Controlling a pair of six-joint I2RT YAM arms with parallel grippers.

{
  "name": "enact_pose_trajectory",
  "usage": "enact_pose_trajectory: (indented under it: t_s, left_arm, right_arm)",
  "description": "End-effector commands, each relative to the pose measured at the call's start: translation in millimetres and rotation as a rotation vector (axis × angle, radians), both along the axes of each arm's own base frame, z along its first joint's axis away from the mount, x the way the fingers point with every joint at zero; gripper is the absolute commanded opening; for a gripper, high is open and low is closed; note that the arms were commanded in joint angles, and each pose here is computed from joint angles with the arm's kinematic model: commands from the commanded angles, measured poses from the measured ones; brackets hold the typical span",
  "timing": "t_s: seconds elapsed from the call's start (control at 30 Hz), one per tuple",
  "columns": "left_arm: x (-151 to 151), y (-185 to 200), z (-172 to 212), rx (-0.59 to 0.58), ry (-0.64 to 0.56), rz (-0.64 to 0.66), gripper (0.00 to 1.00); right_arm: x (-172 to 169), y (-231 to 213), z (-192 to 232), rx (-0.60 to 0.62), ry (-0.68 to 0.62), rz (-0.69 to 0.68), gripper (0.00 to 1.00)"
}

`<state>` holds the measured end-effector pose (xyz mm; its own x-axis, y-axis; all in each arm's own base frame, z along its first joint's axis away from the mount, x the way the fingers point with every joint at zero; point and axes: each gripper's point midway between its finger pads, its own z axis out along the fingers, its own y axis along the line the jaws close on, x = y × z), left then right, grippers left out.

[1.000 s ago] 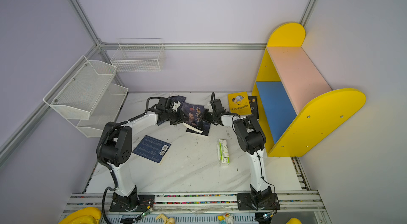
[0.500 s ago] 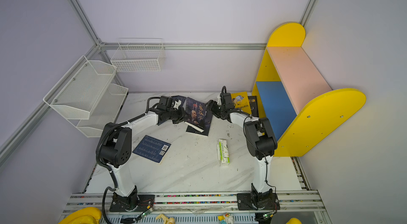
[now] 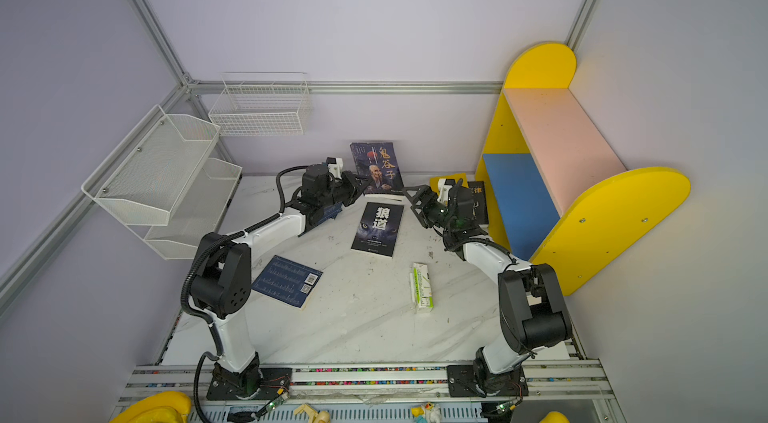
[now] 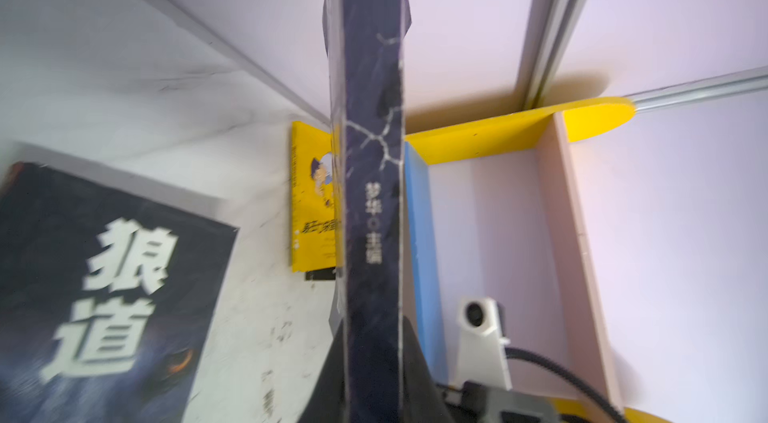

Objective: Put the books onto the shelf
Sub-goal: 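Carry the purple book to the blue shelf in the right gripper while the left withdraws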

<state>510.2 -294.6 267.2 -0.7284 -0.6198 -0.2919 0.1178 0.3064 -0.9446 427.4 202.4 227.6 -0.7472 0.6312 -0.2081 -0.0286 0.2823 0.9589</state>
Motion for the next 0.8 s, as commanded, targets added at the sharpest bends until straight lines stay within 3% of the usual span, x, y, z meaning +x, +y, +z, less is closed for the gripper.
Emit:
enact_pose_trajectory:
  t_s: [0.0, 0.27, 0.53, 0.77]
  left_arm:
    - [2.9, -8.1, 132.6, -0.252, -0.32, 0.008, 0.0]
    - [-0.7, -30.3, 123.6, -0.292, -0.282, -0.009, 0.0]
    - [-8.0, -32.7, 117.7, -0.309, -0.261, -0.015, 0.0]
    - [-11.6, -34.3, 111.0, -0.305, -0.243, -0.012, 0.0]
  right_arm:
    - [-7.2, 14.5, 28.2, 0.076, -0.067, 0.061, 0.89]
    - [9.0, 36.3, 59.8, 0.168, -0.206, 0.056, 0.87]
    - [26.8, 41.3, 60.3, 0.24, -0.242, -0.004, 0.84]
    - [36.9, 33.1, 73.7, 0.284, -0.28, -0.09, 0.69]
